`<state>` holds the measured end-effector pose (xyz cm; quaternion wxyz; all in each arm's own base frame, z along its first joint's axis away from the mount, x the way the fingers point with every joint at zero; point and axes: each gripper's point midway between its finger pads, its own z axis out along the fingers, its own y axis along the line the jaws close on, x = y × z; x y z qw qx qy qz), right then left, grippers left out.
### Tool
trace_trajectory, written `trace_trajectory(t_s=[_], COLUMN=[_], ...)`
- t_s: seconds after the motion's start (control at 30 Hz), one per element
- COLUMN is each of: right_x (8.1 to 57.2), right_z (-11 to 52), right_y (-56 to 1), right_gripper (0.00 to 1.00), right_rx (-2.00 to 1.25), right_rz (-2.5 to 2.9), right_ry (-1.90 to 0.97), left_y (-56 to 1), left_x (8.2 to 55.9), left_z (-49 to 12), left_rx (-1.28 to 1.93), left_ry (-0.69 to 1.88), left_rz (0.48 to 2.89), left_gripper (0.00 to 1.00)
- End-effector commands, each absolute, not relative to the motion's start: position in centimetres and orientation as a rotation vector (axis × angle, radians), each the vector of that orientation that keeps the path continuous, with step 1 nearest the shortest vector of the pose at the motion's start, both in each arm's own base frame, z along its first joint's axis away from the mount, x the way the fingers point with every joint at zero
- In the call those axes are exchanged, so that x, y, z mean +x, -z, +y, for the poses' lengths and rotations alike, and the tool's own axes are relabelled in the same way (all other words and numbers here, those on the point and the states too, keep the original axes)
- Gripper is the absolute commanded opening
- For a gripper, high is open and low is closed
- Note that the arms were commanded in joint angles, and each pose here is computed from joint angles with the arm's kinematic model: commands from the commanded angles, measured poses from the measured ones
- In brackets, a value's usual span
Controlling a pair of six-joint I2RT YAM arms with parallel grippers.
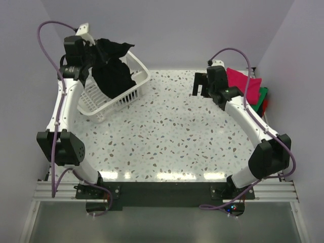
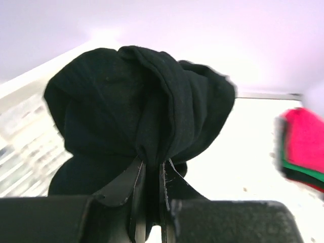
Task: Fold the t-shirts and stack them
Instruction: Grab the tshirt from the pile, then move the tshirt to the center of the board
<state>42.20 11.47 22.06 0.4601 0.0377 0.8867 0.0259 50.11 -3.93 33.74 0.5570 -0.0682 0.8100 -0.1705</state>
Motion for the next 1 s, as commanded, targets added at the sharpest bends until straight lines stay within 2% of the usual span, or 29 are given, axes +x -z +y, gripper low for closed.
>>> trace_trajectory(t_s=[0.0, 0.2, 0.27, 0.4, 0.47, 0.5, 0.53, 0.57, 0.67, 0.73, 0.83, 0.97], right_x=[41.0, 39.8, 39.0, 37.5, 36.7, 36.2, 35.8, 35.4, 33.3, 31.7, 29.4, 26.8], right_z=[10.9, 9.4, 9.1, 8.2, 8.2, 8.3, 8.3, 8.4, 8.7, 8.6, 8.0, 8.3], right_y=[-24.5, -26.1, -26.4, -26.5, -26.0, -25.5, -24.8, -24.4, -23.0, -22.6, -21.5, -19.0], right_gripper=[0.99, 0.99, 0.99, 0.99, 0.99, 0.99, 0.99, 0.99, 0.99, 0.99, 0.99, 0.99], right_rx=[0.109, 0.166, 0.191, 0.243, 0.269, 0.268, 0.281, 0.286, 0.341, 0.381, 0.437, 0.434], right_rz=[2.132, 2.081, 2.071, 2.063, 2.075, 2.095, 2.113, 2.127, 2.162, 2.157, 2.158, 2.254], right_ry=[-0.076, -0.042, -0.046, -0.042, -0.068, -0.073, -0.083, -0.097, -0.163, -0.206, -0.234, -0.267], left_y=[-44.9, -55.7, -57.9, -57.8, -53.3, -50.9, -44.7, -40.8, -25.5, -20.1, -18.7, -21.0], left_x=[45.8, 38.7, 36.2, 33.3, 33.9, 34.4, 35.4, 35.1, 33.5, 31.2, 29.9, 30.3], left_z=[-11.1, -15.7, -16.7, -18.5, -19.4, -19.8, -20.1, -20.6, -20.0, -19.3, -17.4, -14.3], left_rx=[0.14, 0.29, 0.339, 0.335, 0.299, 0.289, 0.246, 0.248, 0.082, 0.118, 0.201, 0.232], left_ry=[0.617, 0.868, 0.943, 1.132, 1.168, 1.175, 1.2, 1.232, 1.222, 1.145, 0.862, 0.606], left_rz=[1.699, 1.406, 1.317, 1.281, 1.394, 1.45, 1.608, 1.714, 2.155, 2.304, 2.326, 2.238], left_gripper=[0.04, 0.13, 0.19, 0.2, 0.28, 0.62, 0.84, 1.0, 1.0, 1.0, 1.0, 1.0])
